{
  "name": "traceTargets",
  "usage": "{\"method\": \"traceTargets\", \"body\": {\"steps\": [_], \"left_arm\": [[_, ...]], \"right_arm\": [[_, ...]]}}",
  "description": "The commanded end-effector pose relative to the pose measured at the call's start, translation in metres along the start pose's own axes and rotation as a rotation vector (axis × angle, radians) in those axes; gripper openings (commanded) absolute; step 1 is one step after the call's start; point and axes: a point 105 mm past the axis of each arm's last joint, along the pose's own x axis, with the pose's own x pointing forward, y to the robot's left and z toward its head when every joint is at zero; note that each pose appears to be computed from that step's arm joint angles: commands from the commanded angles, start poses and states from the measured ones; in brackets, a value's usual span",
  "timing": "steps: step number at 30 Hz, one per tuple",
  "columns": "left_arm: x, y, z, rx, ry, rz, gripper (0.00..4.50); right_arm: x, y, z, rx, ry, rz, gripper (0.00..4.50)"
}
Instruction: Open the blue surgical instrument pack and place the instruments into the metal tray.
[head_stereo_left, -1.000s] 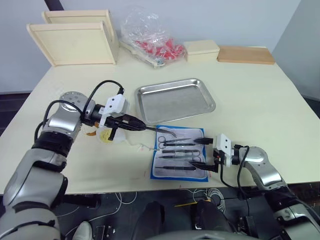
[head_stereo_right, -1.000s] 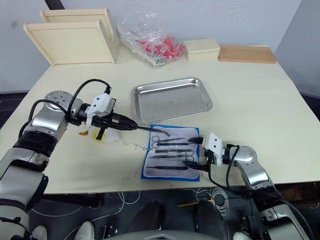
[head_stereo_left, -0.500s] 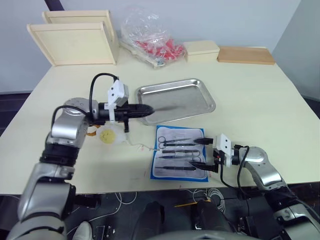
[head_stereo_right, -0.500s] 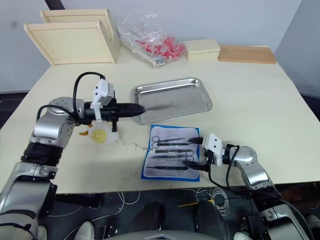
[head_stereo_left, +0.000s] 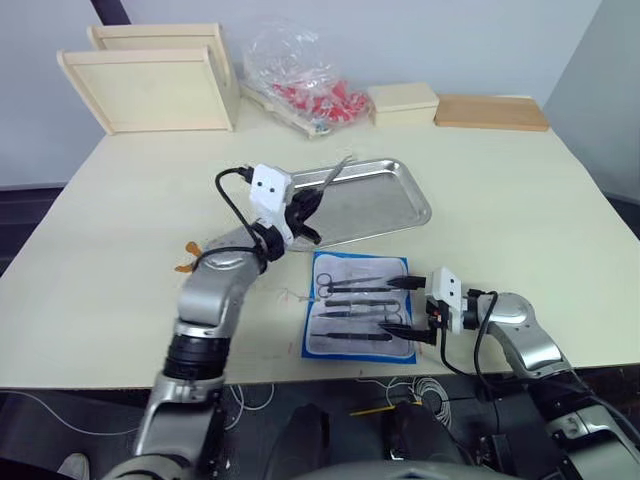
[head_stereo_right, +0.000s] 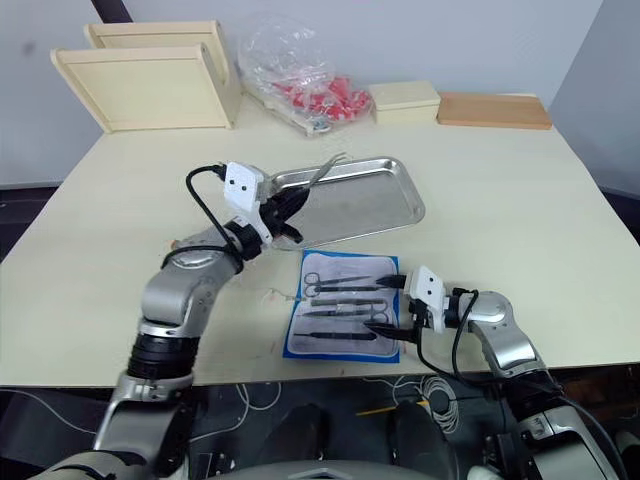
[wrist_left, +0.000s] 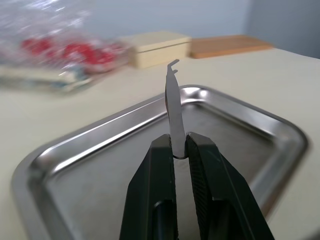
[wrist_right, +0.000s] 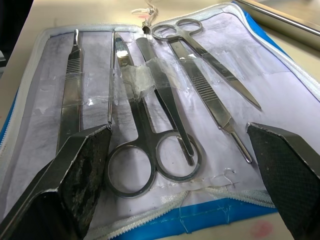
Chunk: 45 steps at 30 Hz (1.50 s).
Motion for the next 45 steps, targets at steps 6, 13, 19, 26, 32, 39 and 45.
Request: {"method": "traceTargets", "body": {"steps": [6, 13, 19, 26, 32, 39, 45], "left_arm": [[-0.005, 0.013, -0.027, -0.081, 0.078, 0.387, 0.28], [0.004, 0.005, -0.035, -0.100, 0.143, 0.435, 0.28], [0.006, 0.009, -0.047, -0.165, 0.196, 0.485, 0.28], [0.006, 0.010, -0.052, -0.167, 0.223, 0.475, 1.24], [0.008, 0.008, -0.044, -0.182, 0.189, 0.440, 3.81], [0.009, 0.010, -0.028, -0.141, 0.126, 0.370, 4.48], [0.007, -0.008, -0.006, -0.108, 0.023, 0.070, 4.48]], "right_arm": [[0.002, 0.034, -0.061, 0.160, 0.201, 0.087, 4.50], [0.002, 0.033, -0.061, 0.158, 0.199, 0.086, 4.50], [0.002, 0.032, -0.060, 0.158, 0.195, 0.081, 4.50], [0.004, 0.034, -0.059, 0.157, 0.185, 0.076, 4.50], [0.004, 0.034, -0.058, 0.158, 0.183, 0.073, 4.50], [0.006, 0.034, -0.058, 0.160, 0.178, 0.071, 4.50], [0.007, 0.034, -0.058, 0.160, 0.178, 0.073, 4.50]]}}
